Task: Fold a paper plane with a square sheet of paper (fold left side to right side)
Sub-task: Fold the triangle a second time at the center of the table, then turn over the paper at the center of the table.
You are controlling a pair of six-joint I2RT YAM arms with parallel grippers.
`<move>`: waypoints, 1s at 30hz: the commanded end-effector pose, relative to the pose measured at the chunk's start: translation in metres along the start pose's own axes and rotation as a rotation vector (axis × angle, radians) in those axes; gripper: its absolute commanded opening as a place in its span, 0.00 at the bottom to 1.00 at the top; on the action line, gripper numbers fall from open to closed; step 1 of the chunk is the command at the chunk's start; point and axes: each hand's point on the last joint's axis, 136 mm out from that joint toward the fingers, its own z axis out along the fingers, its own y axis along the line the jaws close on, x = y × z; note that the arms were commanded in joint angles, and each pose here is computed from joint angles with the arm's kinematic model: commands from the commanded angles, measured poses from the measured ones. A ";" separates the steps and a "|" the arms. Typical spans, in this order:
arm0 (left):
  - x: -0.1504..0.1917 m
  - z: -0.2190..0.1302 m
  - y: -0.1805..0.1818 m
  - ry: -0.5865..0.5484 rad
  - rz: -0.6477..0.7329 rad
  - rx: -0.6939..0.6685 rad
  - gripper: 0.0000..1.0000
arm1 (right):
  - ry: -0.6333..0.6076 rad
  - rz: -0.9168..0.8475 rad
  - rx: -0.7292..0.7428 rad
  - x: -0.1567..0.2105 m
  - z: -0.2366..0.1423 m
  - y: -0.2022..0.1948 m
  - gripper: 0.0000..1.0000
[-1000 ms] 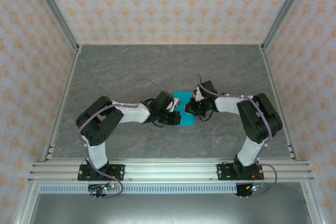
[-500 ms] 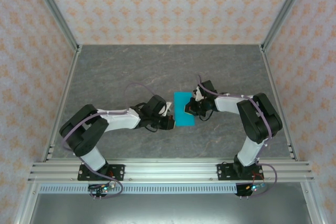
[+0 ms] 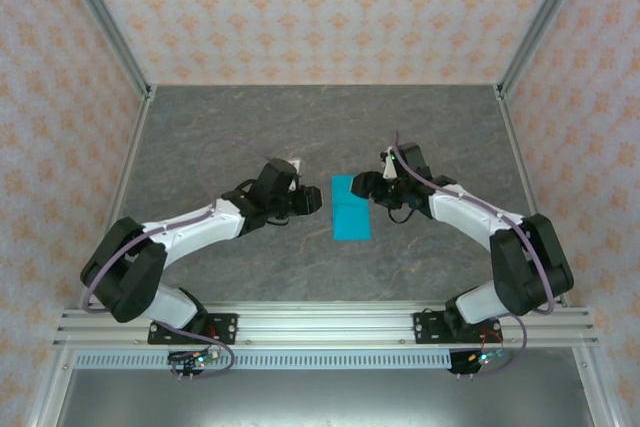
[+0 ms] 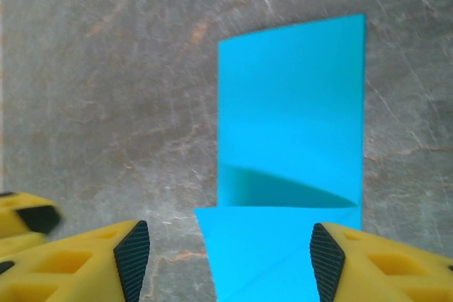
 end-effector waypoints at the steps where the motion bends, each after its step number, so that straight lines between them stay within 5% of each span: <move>1: -0.021 -0.017 0.012 -0.126 -0.002 -0.075 0.45 | 0.084 0.024 0.028 0.025 0.014 -0.019 0.65; 16: 0.004 0.060 -0.054 0.158 0.069 0.244 0.42 | 0.089 0.045 0.048 0.033 0.011 -0.024 0.65; 30: 0.027 0.093 -0.041 0.250 0.066 0.205 0.25 | 0.083 0.034 0.064 0.034 0.005 -0.025 0.65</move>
